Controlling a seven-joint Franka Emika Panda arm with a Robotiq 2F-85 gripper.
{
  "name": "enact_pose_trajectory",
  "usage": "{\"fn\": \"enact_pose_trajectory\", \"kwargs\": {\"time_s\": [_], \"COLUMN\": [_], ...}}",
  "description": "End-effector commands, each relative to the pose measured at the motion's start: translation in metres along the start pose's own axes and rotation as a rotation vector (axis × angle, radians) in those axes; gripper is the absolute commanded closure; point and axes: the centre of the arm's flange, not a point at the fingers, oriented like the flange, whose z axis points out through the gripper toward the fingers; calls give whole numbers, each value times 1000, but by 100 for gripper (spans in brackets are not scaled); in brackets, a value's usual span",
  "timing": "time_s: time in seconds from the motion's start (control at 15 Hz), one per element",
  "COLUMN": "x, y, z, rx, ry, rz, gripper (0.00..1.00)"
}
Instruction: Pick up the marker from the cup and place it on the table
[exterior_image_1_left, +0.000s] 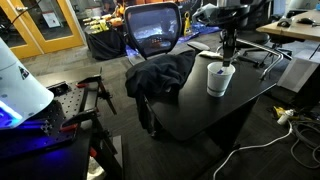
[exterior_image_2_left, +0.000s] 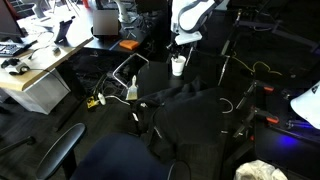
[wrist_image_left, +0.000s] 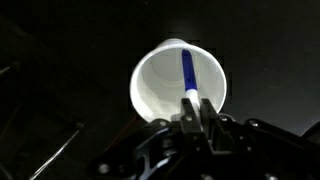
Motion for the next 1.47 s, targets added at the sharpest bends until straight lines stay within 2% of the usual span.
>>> {"fn": "enact_pose_trajectory", "kwargs": {"time_s": [0.0, 0.53, 0.93, 1.4], "x": [-21, -44, -56, -47], "y": [10, 4, -10, -37], "z": [-37, -95, -123, -116], "rx": [-5, -31, -32, 22], "ry": [47, 138, 218, 181], "rz": [31, 7, -47, -115], "gripper": [97, 97, 97, 97]}}
